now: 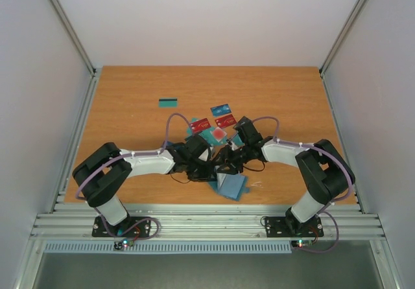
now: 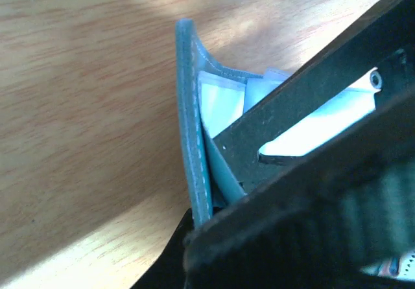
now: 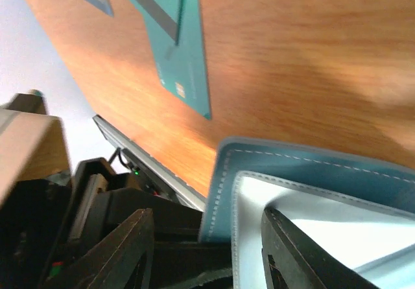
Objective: Put the credit cards into the card holder
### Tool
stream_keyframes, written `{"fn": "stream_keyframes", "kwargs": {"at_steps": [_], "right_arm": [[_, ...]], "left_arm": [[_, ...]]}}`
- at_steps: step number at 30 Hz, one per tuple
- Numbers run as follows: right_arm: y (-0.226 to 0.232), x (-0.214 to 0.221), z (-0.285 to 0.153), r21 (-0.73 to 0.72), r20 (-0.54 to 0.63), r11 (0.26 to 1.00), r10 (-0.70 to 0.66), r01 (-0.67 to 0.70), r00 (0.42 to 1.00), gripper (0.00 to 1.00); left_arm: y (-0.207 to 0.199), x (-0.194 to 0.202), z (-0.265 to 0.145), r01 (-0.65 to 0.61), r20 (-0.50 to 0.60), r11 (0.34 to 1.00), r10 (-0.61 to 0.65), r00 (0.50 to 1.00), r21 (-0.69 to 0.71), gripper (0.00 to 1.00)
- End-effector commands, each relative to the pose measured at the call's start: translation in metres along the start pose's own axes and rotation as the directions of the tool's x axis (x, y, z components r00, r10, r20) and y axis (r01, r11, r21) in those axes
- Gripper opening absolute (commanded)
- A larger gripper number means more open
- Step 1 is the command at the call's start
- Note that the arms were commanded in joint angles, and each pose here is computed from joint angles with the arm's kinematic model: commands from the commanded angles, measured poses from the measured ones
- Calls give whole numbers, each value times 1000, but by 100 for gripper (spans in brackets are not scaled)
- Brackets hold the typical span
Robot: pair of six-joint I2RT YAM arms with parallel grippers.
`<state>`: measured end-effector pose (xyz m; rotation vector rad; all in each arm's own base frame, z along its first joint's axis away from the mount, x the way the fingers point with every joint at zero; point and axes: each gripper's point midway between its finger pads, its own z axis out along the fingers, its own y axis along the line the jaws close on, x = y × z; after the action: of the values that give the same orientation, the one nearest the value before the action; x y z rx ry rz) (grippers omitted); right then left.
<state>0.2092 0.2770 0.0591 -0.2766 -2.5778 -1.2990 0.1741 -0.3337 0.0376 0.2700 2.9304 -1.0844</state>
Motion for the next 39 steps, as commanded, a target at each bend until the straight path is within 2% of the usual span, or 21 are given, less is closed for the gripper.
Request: {"fn": "stream_keyframes", "kwargs": {"at_steps": [1,5,11,18,23,25,27,34,39], "right_arm": [[37,-13,-6,-82,53,992,-95,99,994,47],[20,-15,1,-59,57,997,-54,57,997,47],[-1,-13,10,-54,45,998,-18,21,999,47],[-14,-11,15,-37,34,999,-17,18,999,47],[-17,-11,17,-33,31,999,-14,15,999,47],[-17,-12,17,-34,30,999,-12,13,999,47],[-16,-13,17,-39,32,999,-15,16,999,47],[-5,-13,10,-49,49,998,-29,32,998,47],[-5,-10,4,-33,48,999,-32,34,998,46]], "left_arm": [[-26,-4,-2,-39,-5,992,40,999,123,0],[-32,-4,-7,-54,-6,988,56,998,148,5],[-32,-1,-13,-69,-10,988,71,997,135,21],[-31,8,-26,-91,-26,990,94,995,111,43],[-32,10,-41,-123,0,988,124,992,91,67],[-29,11,-43,-128,15,988,127,992,81,72],[-24,11,-38,-129,9,989,129,992,69,73],[-12,7,-7,-105,-38,993,107,994,62,62],[-3,4,6,-106,-73,994,107,992,18,46]]}}
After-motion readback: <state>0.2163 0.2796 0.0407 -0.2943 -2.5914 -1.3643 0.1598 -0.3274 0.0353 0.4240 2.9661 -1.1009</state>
